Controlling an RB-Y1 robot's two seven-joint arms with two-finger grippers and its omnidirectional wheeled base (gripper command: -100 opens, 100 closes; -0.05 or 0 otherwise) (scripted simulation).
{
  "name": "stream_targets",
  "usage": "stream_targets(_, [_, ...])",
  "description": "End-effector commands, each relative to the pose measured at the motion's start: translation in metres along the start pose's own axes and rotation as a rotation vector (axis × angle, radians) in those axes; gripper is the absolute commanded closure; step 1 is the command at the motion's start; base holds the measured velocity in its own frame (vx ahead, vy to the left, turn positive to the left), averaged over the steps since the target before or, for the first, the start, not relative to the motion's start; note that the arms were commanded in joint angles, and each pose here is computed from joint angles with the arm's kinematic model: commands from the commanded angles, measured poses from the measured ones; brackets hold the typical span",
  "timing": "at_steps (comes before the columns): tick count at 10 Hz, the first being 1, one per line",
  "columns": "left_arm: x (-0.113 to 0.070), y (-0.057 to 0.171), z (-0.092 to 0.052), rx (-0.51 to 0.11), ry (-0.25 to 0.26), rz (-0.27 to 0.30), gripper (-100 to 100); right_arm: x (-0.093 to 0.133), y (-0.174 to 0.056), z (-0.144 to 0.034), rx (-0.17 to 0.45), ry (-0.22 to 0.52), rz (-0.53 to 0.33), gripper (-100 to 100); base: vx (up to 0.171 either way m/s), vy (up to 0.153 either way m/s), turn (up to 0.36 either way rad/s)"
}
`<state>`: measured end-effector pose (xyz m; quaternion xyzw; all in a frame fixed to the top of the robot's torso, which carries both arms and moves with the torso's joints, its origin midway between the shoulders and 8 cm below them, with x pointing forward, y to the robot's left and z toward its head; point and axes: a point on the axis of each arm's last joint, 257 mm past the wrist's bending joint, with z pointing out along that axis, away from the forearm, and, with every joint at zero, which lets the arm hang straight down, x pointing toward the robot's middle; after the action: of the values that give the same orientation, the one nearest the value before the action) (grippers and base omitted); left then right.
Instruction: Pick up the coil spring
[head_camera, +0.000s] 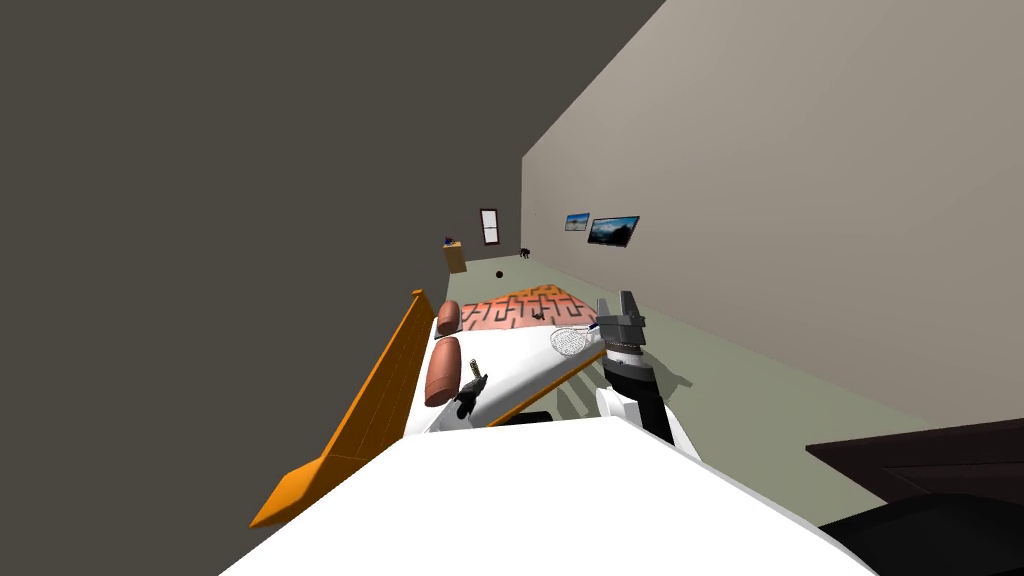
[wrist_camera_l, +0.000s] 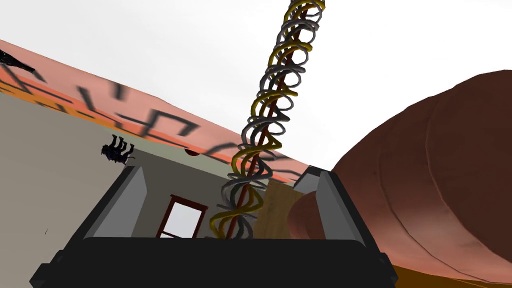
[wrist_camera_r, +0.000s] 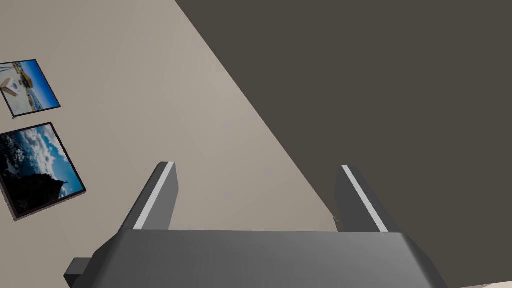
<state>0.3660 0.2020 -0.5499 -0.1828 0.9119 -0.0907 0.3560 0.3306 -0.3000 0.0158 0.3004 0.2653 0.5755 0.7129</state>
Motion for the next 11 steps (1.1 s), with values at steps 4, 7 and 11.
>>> stream_targets(4, [0.009, 0.018, 0.005, -0.047, 0.030, 0.042, 0, 0.000, 0.000, 0.000, 0.000, 0.000, 0.000, 0, 0.063, -0.001, 0.006])
stream_targets(7, [0.009, 0.032, 0.008, -0.048, 0.027, 0.042, -100, 0.000, 0.000, 0.000, 0.000, 0.000, 0.000, 0, 0.025, -0.033, -0.004])
stream_targets(11, [0.010, 0.052, 0.012, -0.047, 0.026, 0.040, -100, 0.000, 0.000, 0.000, 0.000, 0.000, 0.000, 0, 0.036, -0.045, -0.004])
